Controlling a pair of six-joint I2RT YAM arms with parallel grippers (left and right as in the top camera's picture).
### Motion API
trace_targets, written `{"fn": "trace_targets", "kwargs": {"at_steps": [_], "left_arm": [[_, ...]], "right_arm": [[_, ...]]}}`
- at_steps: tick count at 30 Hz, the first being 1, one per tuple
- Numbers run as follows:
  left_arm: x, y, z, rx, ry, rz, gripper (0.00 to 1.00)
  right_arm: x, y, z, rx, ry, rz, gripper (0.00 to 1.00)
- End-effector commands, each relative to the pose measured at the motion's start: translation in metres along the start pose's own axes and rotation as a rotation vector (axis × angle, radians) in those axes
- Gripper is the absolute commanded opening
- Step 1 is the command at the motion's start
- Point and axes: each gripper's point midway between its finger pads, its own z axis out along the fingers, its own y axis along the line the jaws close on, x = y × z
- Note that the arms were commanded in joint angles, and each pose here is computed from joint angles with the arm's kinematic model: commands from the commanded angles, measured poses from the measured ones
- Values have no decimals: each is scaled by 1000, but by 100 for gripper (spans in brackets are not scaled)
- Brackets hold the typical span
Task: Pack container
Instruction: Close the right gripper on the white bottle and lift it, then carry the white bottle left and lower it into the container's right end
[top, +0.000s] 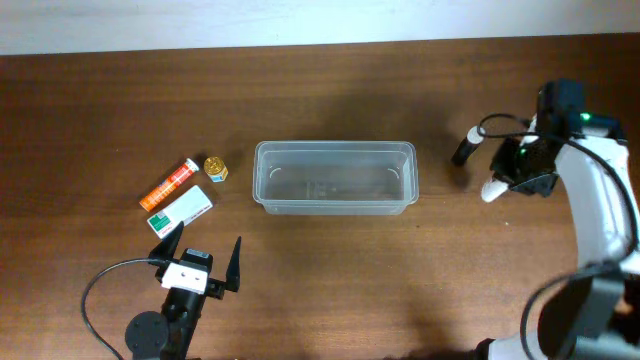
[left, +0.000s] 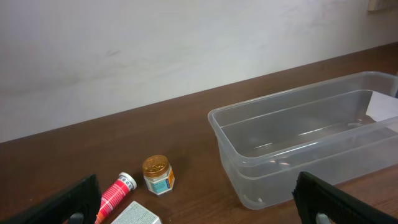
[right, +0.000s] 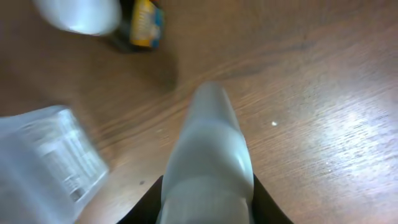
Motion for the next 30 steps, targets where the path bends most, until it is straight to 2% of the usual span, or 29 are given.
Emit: {"fn": "trace_targets", "kwargs": {"at_steps": [1,9,14,21,30], "left_arm": [[1,0,0,-4,3,-6,99],[1,0,0,-4,3,-6,99],[1,0,0,-4,3,-6,99],[1,0,0,-4,3,-6,99],[1,0,0,-4,3,-6,99]], "right_arm": [[-7,22,-50,-123,-124,-81,25],[11,62,-107,-255,-272,-233,25],[25,105,-118,-318,-317,-372,25],[37,155,-101,-294,-337,-521,25],[59,188,-41,-246,-188,-616,25]]}}
